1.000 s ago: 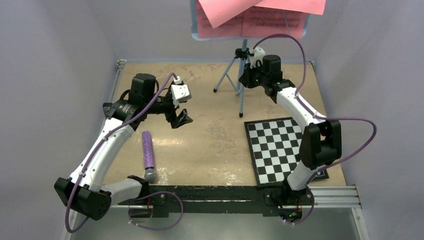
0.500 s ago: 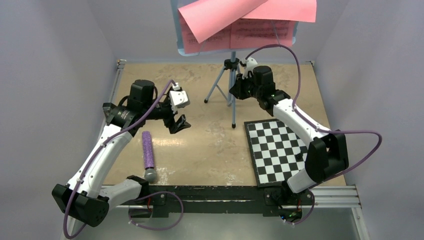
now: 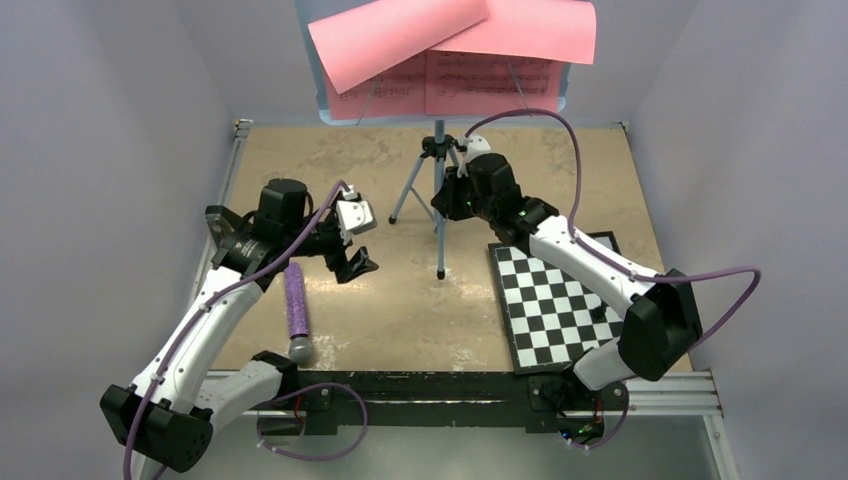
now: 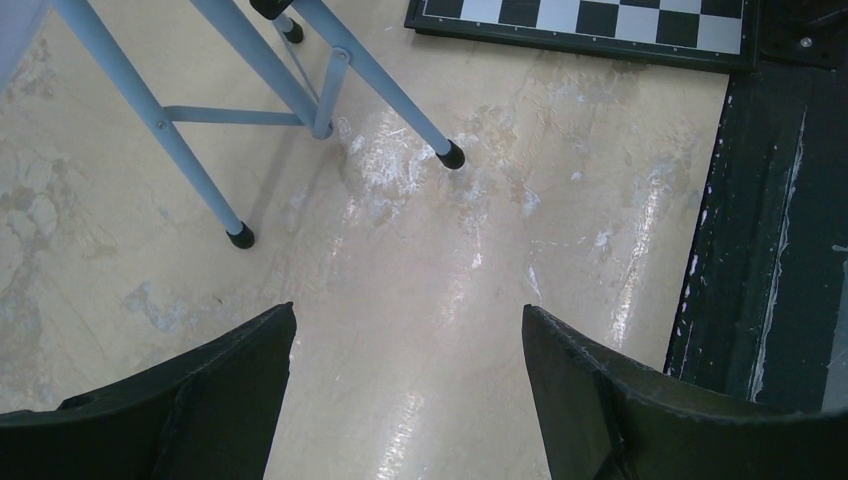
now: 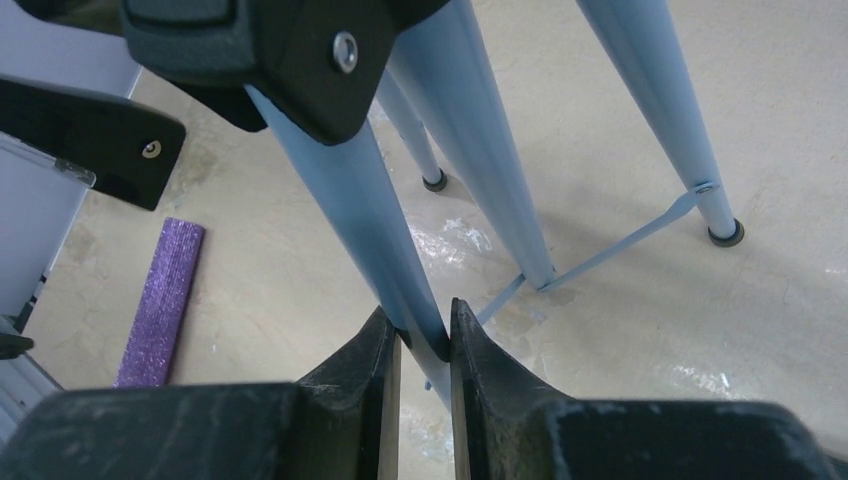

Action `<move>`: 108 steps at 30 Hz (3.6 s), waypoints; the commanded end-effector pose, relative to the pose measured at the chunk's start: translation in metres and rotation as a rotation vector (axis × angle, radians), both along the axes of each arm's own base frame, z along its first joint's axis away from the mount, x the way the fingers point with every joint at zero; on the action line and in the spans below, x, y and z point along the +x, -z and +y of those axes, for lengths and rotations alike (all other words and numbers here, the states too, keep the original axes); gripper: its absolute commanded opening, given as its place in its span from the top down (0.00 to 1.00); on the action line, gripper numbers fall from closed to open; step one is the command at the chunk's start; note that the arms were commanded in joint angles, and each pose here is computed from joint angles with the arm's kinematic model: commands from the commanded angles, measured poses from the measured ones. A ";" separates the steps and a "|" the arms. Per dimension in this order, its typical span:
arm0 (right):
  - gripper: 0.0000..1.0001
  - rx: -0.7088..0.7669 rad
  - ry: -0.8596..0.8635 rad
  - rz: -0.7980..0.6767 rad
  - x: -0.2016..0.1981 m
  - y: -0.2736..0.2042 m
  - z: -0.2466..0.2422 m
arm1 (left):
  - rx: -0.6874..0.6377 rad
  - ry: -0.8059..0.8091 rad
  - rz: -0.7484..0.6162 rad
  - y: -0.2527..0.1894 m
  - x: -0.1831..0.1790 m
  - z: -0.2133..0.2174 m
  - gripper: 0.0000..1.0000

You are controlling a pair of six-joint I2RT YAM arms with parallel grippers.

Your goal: Pack up the instrument practice props

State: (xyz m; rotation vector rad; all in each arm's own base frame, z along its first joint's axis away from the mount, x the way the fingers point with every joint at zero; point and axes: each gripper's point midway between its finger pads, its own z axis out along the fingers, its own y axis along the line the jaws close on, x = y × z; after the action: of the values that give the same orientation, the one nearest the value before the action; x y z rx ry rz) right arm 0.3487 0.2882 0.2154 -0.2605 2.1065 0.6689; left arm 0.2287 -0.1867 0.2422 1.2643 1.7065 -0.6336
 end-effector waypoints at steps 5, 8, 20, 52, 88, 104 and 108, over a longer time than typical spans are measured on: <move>0.88 0.087 -0.041 0.359 -0.079 0.056 0.033 | -0.008 0.030 -0.058 0.003 -0.002 -0.002 0.13; 0.79 0.089 -0.056 0.378 -0.093 0.063 0.035 | -0.012 0.029 -0.060 0.008 -0.004 -0.001 0.13; 0.03 0.034 -0.120 0.397 -0.127 0.047 0.020 | -0.047 0.008 -0.077 0.015 -0.008 -0.001 0.12; 0.03 -0.132 -0.918 -0.252 -0.208 0.016 0.012 | 0.051 0.286 -0.275 -0.006 -0.086 0.019 0.13; 0.02 -0.623 -0.347 -1.947 -0.157 -0.458 -0.027 | -0.256 -0.116 -1.141 -0.341 -0.056 0.047 0.22; 0.01 -0.836 -0.532 -2.089 -0.143 -0.429 0.021 | -0.306 -0.234 -1.296 -0.385 -0.036 0.057 0.21; 0.01 -0.872 -0.648 -2.095 -0.148 -0.404 0.025 | -0.314 -0.254 -1.315 -0.391 -0.032 0.059 0.21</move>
State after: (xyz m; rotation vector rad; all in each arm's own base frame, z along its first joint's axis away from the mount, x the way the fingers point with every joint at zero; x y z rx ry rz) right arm 0.2171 0.3172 0.6237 -1.3139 0.1573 -0.3220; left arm 0.2046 -0.1366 0.6029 0.9231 0.6678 0.0966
